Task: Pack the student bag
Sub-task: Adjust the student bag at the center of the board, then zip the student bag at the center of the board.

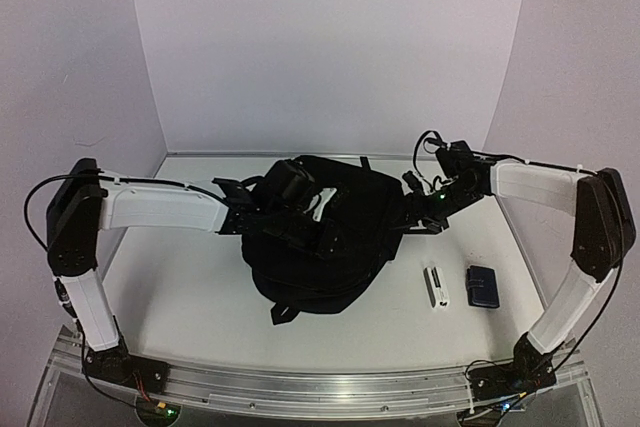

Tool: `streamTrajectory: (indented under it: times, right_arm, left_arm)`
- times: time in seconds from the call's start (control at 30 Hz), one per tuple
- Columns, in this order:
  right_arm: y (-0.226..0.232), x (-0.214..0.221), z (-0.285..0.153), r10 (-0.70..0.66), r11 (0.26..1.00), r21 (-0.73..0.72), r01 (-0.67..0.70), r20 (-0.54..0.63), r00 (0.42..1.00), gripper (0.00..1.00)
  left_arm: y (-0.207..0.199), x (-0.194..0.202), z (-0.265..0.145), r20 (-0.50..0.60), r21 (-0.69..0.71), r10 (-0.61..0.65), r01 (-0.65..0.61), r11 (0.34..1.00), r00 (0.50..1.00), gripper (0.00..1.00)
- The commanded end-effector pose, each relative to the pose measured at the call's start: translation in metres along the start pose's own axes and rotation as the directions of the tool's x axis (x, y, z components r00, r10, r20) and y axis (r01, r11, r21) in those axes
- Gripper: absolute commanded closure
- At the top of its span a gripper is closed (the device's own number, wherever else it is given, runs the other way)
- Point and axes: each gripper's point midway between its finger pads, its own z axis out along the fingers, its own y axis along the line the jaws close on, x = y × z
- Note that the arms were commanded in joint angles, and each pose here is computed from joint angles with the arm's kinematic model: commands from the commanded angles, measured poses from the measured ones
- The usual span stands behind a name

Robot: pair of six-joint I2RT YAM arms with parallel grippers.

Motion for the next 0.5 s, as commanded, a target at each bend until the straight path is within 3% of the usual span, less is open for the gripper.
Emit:
streamTrajectory:
  times: [0.0,0.47]
  right_arm:
    - [-0.008,-0.007,0.018,0.062,0.995,-0.081,-0.062,0.001,0.998,0.42]
    - [-0.021,0.001,0.050,0.173,0.970,-0.164,-0.180,-0.054,0.983,0.39]
  left_arm:
    - [-0.029,-0.013,0.019,0.000,0.100,-0.027,0.027,0.995,1.000,0.77]
    - [-0.027,-0.006,0.065,-0.054,0.089,-0.088,0.093,0.992,0.995,0.80]
